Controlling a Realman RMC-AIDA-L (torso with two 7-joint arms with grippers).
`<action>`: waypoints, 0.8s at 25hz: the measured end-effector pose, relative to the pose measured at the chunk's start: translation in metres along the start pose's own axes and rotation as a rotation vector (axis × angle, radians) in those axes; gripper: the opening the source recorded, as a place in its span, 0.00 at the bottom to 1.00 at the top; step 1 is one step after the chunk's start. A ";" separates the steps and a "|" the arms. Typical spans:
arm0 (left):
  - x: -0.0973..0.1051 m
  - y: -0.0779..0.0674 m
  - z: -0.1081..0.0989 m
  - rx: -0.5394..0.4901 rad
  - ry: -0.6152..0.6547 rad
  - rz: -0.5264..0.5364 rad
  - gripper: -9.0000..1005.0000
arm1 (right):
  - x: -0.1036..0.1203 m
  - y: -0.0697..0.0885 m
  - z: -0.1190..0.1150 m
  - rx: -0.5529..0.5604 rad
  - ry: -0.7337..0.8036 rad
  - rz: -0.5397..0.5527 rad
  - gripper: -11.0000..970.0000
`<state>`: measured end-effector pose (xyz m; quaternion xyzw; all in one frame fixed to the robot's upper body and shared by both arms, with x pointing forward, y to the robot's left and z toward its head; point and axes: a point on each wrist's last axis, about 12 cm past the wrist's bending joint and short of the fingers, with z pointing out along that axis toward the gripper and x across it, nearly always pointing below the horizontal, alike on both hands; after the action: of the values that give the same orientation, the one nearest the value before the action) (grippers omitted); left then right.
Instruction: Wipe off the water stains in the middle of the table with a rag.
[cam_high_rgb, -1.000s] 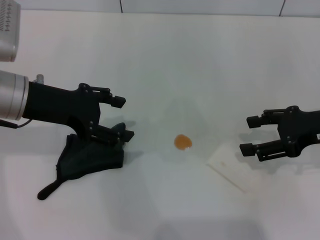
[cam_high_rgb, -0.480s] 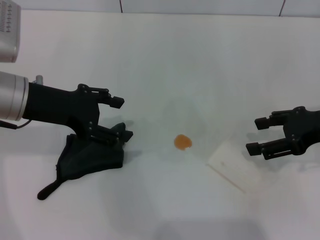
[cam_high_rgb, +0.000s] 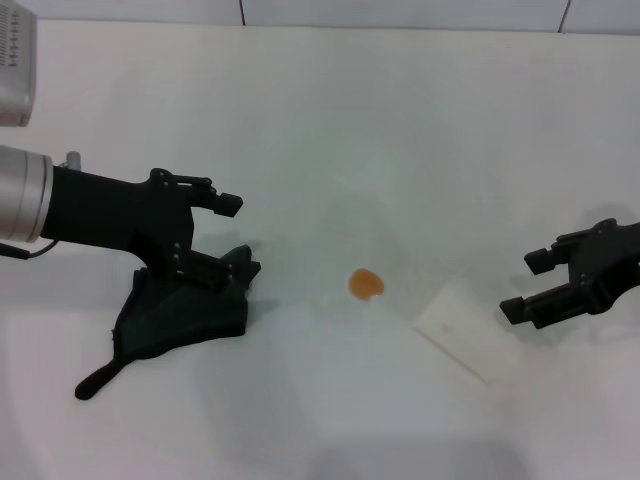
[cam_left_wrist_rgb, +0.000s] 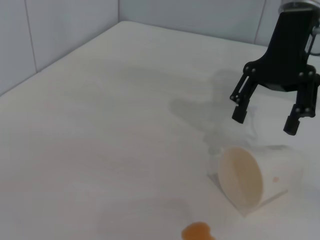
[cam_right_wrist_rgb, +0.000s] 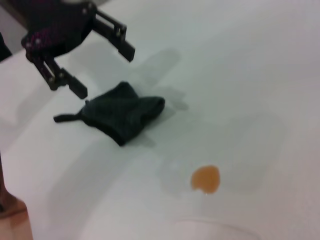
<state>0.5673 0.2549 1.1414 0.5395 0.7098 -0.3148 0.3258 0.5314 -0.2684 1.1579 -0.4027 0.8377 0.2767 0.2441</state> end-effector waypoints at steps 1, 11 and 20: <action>0.000 0.000 0.000 0.000 0.000 0.000 0.87 | -0.004 0.003 0.000 0.009 0.018 -0.004 0.83; -0.001 0.001 -0.001 -0.002 0.003 0.004 0.86 | -0.031 0.025 0.003 0.018 0.117 -0.002 0.82; 0.000 0.002 -0.004 -0.010 0.004 0.013 0.86 | -0.047 0.032 0.008 0.058 0.175 -0.020 0.82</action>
<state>0.5691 0.2582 1.1432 0.5430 0.7086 -0.3077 0.3290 0.5329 -0.2214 1.1902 -0.4267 0.8593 0.2137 0.1841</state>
